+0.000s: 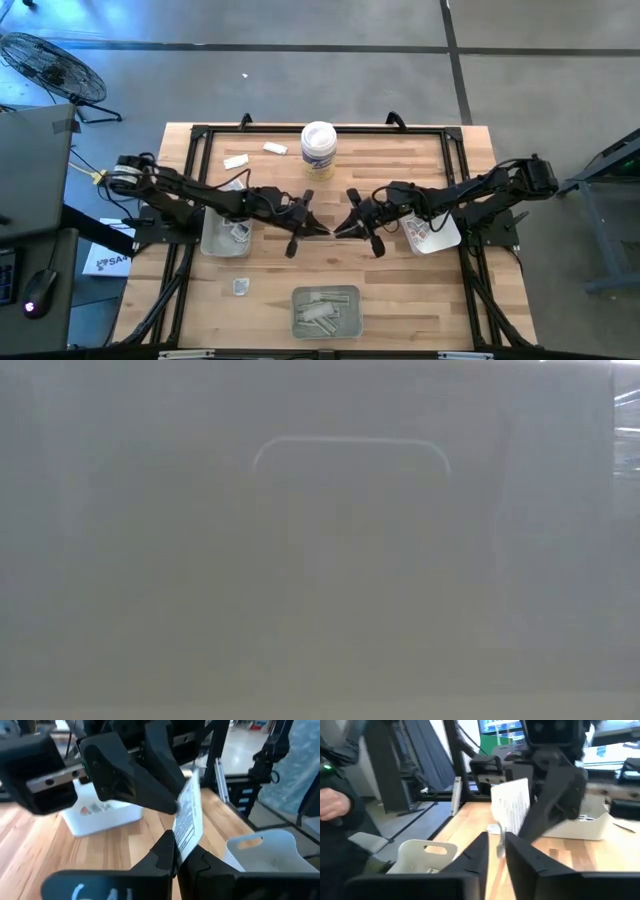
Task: Pick & Place First Aid Supplies
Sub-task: Put the blue alcohol pad into the top gray bin
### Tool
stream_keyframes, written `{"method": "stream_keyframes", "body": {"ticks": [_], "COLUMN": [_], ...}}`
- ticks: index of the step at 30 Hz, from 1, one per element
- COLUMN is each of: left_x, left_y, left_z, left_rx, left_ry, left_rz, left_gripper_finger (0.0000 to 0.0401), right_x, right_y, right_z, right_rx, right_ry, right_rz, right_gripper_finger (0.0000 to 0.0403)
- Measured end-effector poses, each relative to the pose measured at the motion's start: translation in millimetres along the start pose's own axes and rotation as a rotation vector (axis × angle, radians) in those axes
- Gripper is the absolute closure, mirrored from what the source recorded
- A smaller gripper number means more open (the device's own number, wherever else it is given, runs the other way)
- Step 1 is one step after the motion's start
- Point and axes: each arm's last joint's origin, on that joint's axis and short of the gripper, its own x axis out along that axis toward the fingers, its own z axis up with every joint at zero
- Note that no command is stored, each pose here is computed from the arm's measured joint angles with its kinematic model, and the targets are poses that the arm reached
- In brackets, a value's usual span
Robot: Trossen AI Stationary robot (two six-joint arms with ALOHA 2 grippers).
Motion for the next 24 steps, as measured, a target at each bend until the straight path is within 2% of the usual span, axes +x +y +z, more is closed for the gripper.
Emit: {"method": "stream_keyframes", "body": {"ticks": [4, 8, 11, 15, 19, 21, 24], "left_x": [-17, -48, -78, -114, -136, -145, -156], "left_y": [-2, -5, -8, -12, -16, -17, -18], "left_z": [8, 12, 10, 0, -15, -22, -28], "left_rx": [0.005, -0.050, -0.170, -0.422, -0.644, -0.694, -0.704], "left_ry": [0.097, 0.276, 0.447, 0.657, 0.860, 0.968, 1.087], "left_rz": [0.028, 0.117, 0.214, 0.374, 0.544, 0.626, 0.732], "left_gripper_finger": [0.0400, 0.0400, 0.0401, 0.0401, 0.0401, 0.0401, 0.0401], "right_x": [0, -1, -1, -2, -2, -2, -2], "right_y": [-2, -6, -8, -9, -10, -10, -10], "right_z": [-1, -5, -9, -12, -12, -11, -11], "right_rx": [0.003, 0.018, 0.028, 0.031, 0.008, -0.001, 0.001], "right_ry": [0.000, 0.035, 0.072, 0.095, 0.096, 0.093, 0.094], "right_rz": [-0.057, -0.168, -0.222, -0.270, -0.282, -0.283, -0.283], "right_gripper_finger": [0.0305, 0.0270, 0.0256, 0.0250, 0.0249, 0.0249, 0.0249]}}
